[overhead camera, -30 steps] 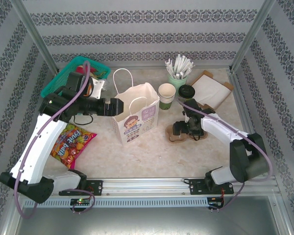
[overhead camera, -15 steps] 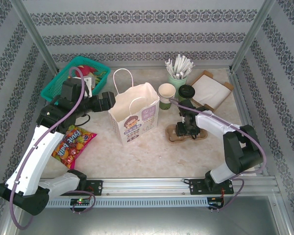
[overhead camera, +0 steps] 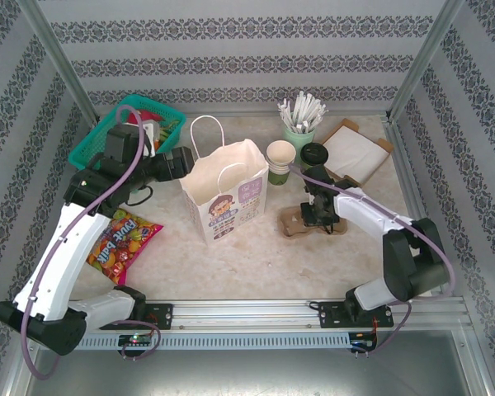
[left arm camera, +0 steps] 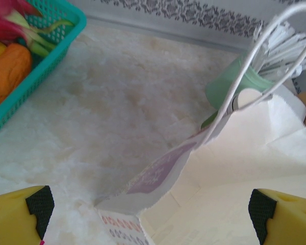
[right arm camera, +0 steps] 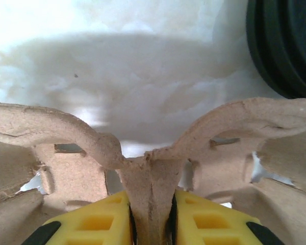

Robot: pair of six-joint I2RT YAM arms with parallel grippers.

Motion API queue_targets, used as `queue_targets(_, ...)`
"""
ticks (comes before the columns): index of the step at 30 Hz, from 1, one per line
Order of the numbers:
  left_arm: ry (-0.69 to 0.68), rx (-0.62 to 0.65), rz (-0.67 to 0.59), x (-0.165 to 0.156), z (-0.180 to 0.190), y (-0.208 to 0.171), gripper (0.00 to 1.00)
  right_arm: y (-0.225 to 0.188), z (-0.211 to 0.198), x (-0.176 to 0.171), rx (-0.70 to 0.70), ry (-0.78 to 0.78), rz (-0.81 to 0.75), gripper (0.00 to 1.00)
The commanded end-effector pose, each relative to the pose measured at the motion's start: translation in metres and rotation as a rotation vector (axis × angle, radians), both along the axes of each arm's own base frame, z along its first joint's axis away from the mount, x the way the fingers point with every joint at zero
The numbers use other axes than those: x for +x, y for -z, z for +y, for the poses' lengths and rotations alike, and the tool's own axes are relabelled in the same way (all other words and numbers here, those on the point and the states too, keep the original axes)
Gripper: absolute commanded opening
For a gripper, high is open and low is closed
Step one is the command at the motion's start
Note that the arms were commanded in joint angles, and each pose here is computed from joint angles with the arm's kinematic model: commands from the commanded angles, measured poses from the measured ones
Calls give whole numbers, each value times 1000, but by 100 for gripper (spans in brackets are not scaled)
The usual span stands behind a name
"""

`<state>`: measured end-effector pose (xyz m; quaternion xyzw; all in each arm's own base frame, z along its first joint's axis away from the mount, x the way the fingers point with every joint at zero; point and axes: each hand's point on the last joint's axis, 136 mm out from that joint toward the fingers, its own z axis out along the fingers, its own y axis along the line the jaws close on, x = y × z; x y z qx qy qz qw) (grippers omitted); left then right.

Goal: Pack the takeout coffee

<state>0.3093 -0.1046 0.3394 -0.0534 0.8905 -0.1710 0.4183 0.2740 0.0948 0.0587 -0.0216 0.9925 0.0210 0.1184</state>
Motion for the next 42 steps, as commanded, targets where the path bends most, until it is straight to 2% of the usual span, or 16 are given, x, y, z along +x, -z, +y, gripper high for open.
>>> queue_targets(1,21,-7,-42,6,3,-17,100,-21,-6,1,-3,22,-37,22)
queue_targets(6,123,-11,-45,19,-13,-19,100,-54,-3,4,37,32,-116,18)
queue_targets(13,392,9,-97,31,-50,-19,100,-113,8,12,143,39,-218,19)
queue_targets(17,428,40,-107,41,-54,-19,100,-153,14,16,200,44,-279,19)
queue_targets(20,476,41,-131,44,-62,-24,94,-185,18,19,249,41,-324,19)
queue_targets(27,520,55,-115,57,-69,-19,69,-257,31,21,370,36,-403,20)
queue_targets(33,582,32,-122,61,-80,-22,43,-308,54,24,490,-16,-426,19)
queue_targets(35,592,30,-124,63,-82,-23,32,-323,67,24,551,-49,-432,19)
queue_targets(42,627,-1,-96,64,-90,-21,9,-363,121,27,781,-176,-406,19)
